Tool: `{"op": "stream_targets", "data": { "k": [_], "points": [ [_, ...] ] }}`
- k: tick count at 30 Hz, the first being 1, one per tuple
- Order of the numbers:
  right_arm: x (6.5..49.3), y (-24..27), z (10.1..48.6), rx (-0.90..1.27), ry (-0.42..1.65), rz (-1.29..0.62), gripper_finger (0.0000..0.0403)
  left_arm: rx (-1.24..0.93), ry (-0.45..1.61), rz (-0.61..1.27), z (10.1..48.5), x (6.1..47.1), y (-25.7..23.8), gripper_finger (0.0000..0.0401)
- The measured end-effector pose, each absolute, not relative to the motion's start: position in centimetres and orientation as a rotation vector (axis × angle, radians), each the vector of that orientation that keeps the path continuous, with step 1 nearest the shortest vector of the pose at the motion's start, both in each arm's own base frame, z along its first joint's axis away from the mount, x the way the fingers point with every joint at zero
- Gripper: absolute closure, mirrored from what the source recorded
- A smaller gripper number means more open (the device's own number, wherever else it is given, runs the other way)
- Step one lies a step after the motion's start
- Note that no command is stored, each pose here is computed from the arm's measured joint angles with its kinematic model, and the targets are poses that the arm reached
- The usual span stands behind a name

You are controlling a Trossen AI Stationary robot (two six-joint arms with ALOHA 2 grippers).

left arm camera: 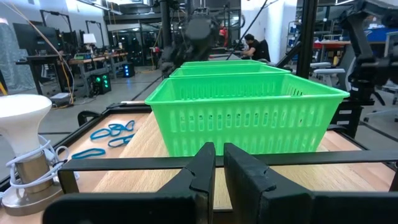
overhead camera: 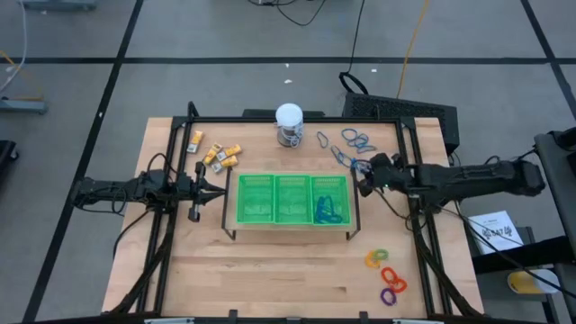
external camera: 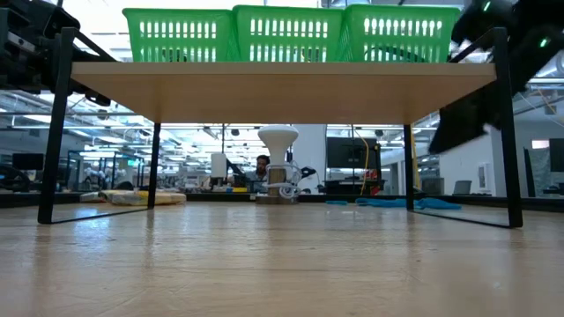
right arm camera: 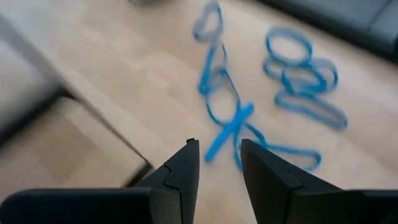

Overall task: Pick & Place Office Desk Supplies
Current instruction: Put the blue rubber band into the right green bin on the shelf

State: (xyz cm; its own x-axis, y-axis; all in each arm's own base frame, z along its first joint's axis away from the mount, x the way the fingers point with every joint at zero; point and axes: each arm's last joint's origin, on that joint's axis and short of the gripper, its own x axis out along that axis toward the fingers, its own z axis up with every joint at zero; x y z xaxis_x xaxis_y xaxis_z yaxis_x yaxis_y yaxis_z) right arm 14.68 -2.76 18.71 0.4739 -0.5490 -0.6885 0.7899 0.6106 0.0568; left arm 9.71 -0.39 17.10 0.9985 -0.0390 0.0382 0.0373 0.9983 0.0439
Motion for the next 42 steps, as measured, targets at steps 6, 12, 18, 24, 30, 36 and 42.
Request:
{"op": "stream_targets", "data": {
  "k": [6,12,18,24,30,36,42],
  "points": [
    [14.5,-5.3,16.3,0.473,0.755,-0.904,0.0294,0.043,-0.039,-0.038,17.1,9.7,-0.4,0.0357],
    [14.8,-7.1,15.2,0.513,0.783,-0.863,0.0301,0.043,-0.039,-0.039,17.1,9.7,-0.4,0.0357],
    [14.9,-8.2,14.5,0.515,0.817,-0.881,0.0307,0.043,-0.039,-0.038,17.1,9.7,-0.4,0.0357],
    [15.2,-8.5,13.9,0.545,0.850,-0.845,0.0308,0.043,-0.039,-0.038,17.1,9.7,-0.4,0.0357],
    [15.3,-8.5,13.5,0.552,0.877,-0.826,0.0309,0.043,-0.039,-0.038,17.1,9.7,-0.4,0.0357],
    [15.4,-8.6,13.1,0.534,0.912,-0.818,0.0310,0.043,-0.039,-0.038,17.1,9.7,-0.4,0.0357],
    [15.5,-8.6,13.0,0.523,0.908,-0.813,0.0310,0.043,-0.040,-0.038,17.1,9.7,-0.4,0.0357]
  ]
}}
